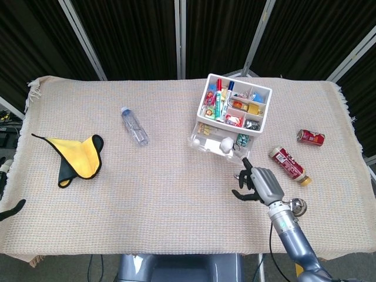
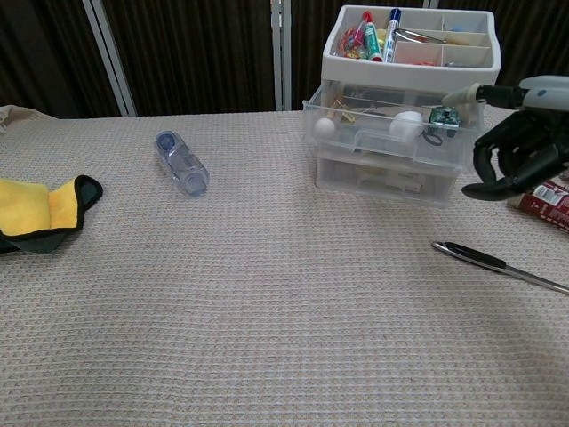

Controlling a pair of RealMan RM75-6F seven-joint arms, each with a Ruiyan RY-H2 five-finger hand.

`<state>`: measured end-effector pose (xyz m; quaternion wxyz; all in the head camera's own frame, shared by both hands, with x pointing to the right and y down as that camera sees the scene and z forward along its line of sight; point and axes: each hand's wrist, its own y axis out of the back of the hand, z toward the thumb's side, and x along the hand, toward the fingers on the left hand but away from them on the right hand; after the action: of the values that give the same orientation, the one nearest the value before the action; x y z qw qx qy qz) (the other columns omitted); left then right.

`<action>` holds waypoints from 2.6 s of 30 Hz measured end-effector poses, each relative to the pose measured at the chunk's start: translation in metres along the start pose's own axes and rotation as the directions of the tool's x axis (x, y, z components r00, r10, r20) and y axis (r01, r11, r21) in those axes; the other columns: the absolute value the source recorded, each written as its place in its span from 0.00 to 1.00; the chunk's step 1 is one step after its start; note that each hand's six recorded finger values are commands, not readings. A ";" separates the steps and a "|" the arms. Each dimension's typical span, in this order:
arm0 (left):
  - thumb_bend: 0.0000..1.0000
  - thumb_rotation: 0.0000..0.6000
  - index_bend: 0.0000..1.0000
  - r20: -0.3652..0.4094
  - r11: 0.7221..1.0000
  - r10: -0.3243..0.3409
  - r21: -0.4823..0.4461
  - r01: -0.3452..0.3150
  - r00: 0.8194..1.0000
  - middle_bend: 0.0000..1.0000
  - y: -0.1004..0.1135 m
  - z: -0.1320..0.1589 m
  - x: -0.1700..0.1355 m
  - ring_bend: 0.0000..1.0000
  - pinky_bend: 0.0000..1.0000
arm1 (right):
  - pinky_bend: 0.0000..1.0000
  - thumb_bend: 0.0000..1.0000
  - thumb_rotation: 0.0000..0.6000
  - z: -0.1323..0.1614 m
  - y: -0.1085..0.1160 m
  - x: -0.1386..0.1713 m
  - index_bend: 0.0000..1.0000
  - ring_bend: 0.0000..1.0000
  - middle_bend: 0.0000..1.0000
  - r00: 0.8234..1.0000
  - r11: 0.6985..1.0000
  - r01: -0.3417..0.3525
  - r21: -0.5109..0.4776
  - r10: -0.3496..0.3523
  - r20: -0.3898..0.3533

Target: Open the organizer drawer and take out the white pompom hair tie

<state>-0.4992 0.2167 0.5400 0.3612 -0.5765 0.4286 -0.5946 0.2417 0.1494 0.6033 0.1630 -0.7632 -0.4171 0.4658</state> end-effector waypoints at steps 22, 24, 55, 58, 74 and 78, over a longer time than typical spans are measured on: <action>0.23 1.00 0.00 0.009 1.000 0.001 -0.002 -0.001 1.000 0.00 0.012 -0.003 -0.005 0.00 0.00 | 0.65 0.19 1.00 -0.004 -0.007 -0.026 0.29 0.71 0.65 0.986 0.997 0.015 0.071 -0.026 0.162; 0.23 1.00 0.00 0.009 1.000 0.001 -0.003 -0.001 1.000 0.00 0.013 -0.002 -0.005 0.00 0.00 | 0.65 0.19 1.00 -0.003 -0.008 -0.025 0.31 0.71 0.65 0.987 0.998 0.015 0.068 -0.025 0.158; 0.23 1.00 0.00 0.007 1.000 -0.003 0.000 0.003 1.000 0.00 0.011 -0.001 -0.005 0.00 0.00 | 0.65 0.20 1.00 0.007 -0.021 0.008 0.28 0.71 0.64 0.997 0.996 -0.005 0.094 -0.002 0.073; 0.23 1.00 0.00 0.005 1.000 -0.002 0.000 0.002 1.000 0.00 0.011 -0.001 -0.005 0.00 0.00 | 0.65 0.19 1.00 0.007 -0.020 0.008 0.19 0.71 0.64 0.998 0.996 0.002 0.086 -0.008 0.068; 0.23 1.00 0.00 -0.002 1.000 0.001 -0.001 -0.001 1.000 0.00 0.011 -0.003 -0.004 0.00 0.00 | 0.65 0.05 1.00 0.022 -0.014 0.019 0.15 0.74 0.68 1.000 0.996 0.025 0.086 -0.026 0.005; 0.23 1.00 0.00 -0.002 1.000 0.001 0.003 -0.001 1.000 0.00 0.011 -0.002 -0.004 0.00 0.00 | 0.65 0.02 1.00 0.038 -0.001 0.027 0.17 0.80 0.76 0.997 0.989 0.070 0.127 -0.065 -0.046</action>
<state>-0.5014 0.2169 0.5282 0.3619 -0.5751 0.4284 -0.5956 0.2151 0.1664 0.5689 0.2364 -0.7462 -0.4084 0.4697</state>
